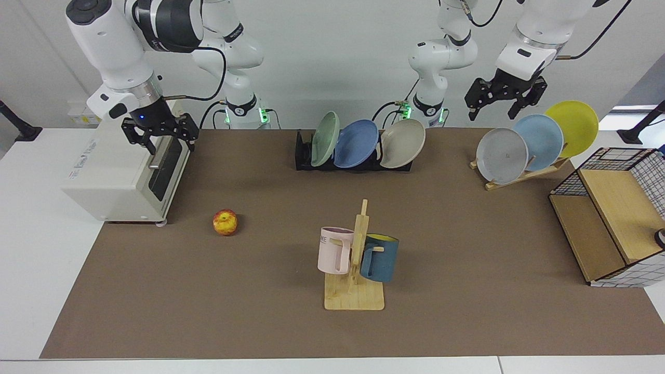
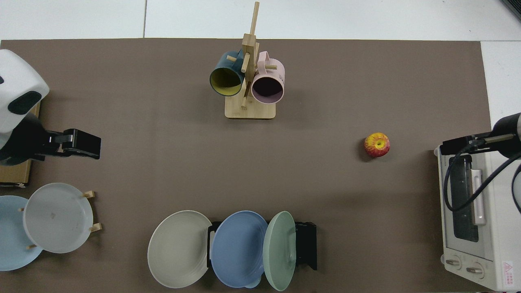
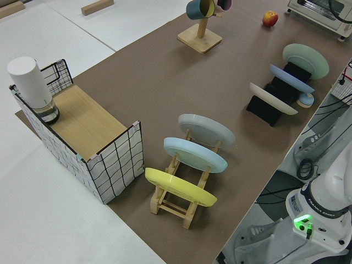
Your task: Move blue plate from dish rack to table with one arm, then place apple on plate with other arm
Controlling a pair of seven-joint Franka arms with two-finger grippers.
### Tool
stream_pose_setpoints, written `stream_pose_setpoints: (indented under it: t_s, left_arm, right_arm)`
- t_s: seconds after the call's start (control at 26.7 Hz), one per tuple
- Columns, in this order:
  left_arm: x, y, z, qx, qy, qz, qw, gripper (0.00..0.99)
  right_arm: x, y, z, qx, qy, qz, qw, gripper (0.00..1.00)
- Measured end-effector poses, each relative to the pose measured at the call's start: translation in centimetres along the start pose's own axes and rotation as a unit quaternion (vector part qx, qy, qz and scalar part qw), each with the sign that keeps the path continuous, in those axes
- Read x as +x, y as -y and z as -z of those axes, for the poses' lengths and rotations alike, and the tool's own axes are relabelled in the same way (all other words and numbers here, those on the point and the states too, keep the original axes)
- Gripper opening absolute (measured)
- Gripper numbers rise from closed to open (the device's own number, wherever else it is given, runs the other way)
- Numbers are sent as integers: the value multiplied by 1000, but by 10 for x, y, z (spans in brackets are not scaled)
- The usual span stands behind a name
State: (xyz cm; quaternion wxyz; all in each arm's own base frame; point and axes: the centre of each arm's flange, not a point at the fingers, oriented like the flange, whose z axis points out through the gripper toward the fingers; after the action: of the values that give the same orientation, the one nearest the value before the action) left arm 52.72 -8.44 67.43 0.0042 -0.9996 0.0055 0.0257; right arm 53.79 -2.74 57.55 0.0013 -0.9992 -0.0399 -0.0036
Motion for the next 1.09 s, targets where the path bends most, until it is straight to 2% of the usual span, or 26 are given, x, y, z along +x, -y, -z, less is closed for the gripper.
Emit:
stream_pose_setpoints:
  t_s: [0.3, 0.45, 0.71, 0.9, 1.09]
  left_arm:
    - [0, 0, 0, 0, 0, 0, 1000, 991]
    - [0, 0, 0, 0, 0, 0, 1000, 991]
    - [0, 2, 0, 0, 0, 2, 1000, 991]
    - [0, 2, 0, 0, 1, 2, 1000, 991]
    - [0, 2, 0, 0, 1, 2, 1000, 991]
  right_arm:
    - [-2, 0, 1, 0, 2, 0, 1000, 1000]
    - [-4, 1, 8, 0, -4, 1, 1000, 1000]
    - [1, 8, 15, -4, -40, 8, 999, 1000]
    - [16, 25, -16, -6, -52, 24, 998, 1000]
    - [39, 34, -69, -9, -50, 32, 998, 1000]
